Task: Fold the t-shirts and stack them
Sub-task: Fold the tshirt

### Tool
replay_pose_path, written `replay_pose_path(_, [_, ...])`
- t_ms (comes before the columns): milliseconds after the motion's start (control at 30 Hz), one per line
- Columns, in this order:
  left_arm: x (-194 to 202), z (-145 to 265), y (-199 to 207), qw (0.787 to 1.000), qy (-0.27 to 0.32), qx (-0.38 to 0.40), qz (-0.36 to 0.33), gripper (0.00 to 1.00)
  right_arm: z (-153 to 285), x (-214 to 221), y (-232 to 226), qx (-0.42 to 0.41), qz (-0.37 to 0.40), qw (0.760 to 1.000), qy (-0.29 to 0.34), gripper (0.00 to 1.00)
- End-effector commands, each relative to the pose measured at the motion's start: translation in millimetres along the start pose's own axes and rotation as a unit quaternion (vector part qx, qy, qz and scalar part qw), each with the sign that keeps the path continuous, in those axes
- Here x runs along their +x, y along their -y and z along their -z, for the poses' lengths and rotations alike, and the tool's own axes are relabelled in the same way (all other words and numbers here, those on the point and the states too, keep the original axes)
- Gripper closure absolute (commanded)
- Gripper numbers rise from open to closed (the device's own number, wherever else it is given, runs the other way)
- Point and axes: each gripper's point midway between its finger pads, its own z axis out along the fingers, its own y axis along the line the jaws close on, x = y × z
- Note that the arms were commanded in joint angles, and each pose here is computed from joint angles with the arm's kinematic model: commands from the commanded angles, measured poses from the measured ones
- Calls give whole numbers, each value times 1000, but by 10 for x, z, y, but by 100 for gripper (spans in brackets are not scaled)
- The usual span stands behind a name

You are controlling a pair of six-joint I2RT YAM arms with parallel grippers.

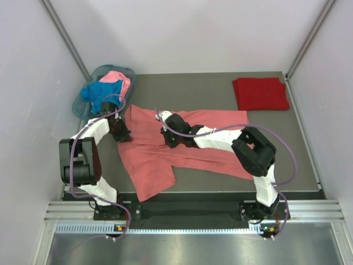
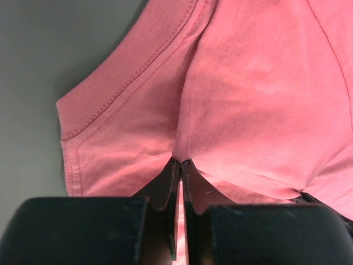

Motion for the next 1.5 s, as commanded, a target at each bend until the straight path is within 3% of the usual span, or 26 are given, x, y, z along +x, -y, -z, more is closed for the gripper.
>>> replay_pose_path(0, [-40, 138, -22, 1000, 14, -10, 1, 91, 133, -206, -167, -18, -3, 999, 33, 92])
replay_pose_path(33, [-40, 160, -13, 1000, 15, -10, 0, 85, 138, -213, -166, -17, -4, 999, 34, 90])
replay_pose_path(100, [-91, 250, 32, 1000, 27, -5, 1, 79, 165, -244, -183, -18, -5, 999, 36, 75])
replay_pose_path(167, [-156, 373, 60, 999, 45, -6, -1, 74, 216, -258, -171, -14, -11, 999, 33, 67])
replay_pose_path(267, [-394, 599, 216, 995, 101, 17, -7, 71, 370, -347, -87, -9, -32, 998, 48, 63])
replay_pose_path(400, [-640, 713, 641, 982, 146, 119, -31, 66, 634, -548, 209, 12, -92, 993, 79, 64])
replay_pose_path(633, [-836, 324, 914, 979, 105, 169, -48, 64, 642, -429, 1222, 108, -213, 969, 62, 67])
replay_pose_path(900, [-1093, -254, 771, 988, 92, 120, -39, 64, 798, 114, 2387, 245, -305, 920, 11, 68])
replay_pose_path(1033, [-1028, -564, 397, 998, 60, 23, -17, 64, 912, 470, 2702, 293, -339, 894, -26, 68])
replay_pose_path(1133, [-1036, -627, 359, 999, 54, 9, -4, 64, 1014, 695, 2883, 321, -354, 877, -43, 67])
replay_pose_path(1300, [-1001, -474, 661, 997, 57, 48, -21, 64, 1135, 963, 3090, 349, -377, 855, -67, 66])
replay_pose_path(1467, [-1230, -50, 837, 992, 110, 59, -26, 63, 1233, 1127, 3247, 355, -407, 839, -70, 66])
